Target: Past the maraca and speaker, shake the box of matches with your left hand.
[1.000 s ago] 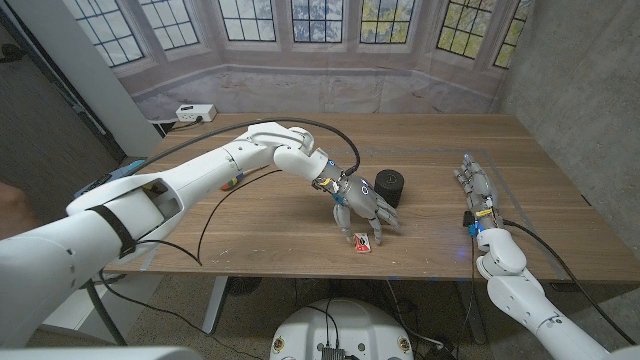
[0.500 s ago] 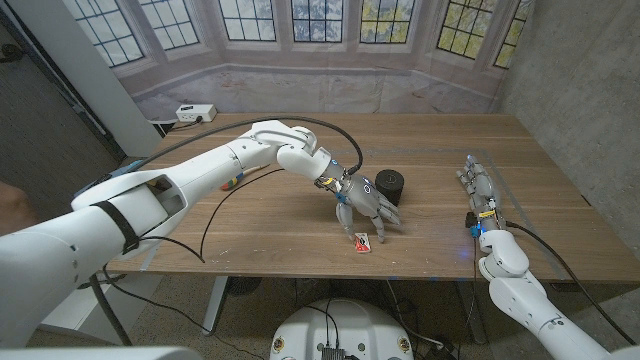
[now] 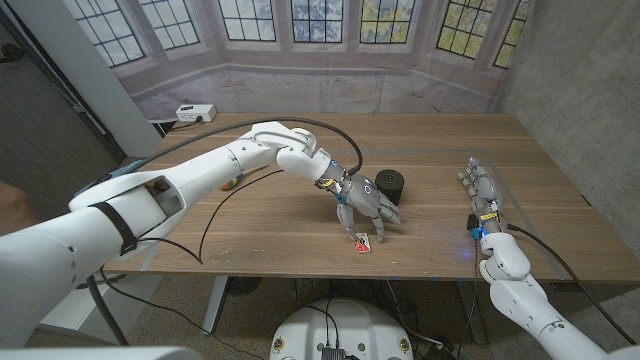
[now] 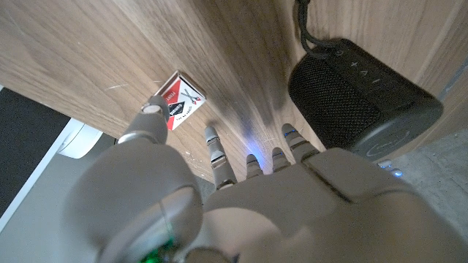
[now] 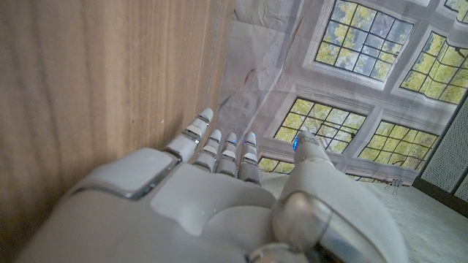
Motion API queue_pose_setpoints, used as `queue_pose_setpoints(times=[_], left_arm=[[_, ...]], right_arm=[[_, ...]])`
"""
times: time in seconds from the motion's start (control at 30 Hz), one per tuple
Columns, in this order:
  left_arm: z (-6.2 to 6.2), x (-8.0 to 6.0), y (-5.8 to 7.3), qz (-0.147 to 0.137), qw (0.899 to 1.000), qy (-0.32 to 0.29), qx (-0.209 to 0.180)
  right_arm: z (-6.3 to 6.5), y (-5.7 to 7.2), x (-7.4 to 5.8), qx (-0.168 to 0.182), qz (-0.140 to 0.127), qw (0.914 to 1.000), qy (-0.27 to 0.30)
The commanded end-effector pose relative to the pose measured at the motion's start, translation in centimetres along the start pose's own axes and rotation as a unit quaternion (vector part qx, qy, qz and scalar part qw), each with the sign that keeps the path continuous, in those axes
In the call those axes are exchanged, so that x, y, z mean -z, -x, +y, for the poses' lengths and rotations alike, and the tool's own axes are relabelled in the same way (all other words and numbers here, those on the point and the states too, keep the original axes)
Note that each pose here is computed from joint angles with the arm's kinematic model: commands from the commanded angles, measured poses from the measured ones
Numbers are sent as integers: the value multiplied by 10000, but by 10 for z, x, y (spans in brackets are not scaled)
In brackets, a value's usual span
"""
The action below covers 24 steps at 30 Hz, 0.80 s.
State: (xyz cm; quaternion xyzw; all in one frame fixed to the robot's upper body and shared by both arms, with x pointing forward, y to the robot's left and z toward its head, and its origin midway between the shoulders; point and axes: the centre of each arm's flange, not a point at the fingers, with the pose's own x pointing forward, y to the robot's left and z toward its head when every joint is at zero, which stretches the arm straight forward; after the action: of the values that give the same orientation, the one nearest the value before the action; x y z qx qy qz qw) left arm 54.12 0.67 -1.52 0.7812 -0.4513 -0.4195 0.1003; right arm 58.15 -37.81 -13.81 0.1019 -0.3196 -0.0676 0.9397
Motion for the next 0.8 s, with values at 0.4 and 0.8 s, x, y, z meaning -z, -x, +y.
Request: queue_pose_setpoints(times=[0.4,0.8], left_arm=[[-7,-11,6,265,9996,-61,-22],[-15,-17,10,473,9985,-202,-210]], right_arm=[[-3,8,9,77,23,9999,-97],[-6,14,12,132,-10,9998,-142]])
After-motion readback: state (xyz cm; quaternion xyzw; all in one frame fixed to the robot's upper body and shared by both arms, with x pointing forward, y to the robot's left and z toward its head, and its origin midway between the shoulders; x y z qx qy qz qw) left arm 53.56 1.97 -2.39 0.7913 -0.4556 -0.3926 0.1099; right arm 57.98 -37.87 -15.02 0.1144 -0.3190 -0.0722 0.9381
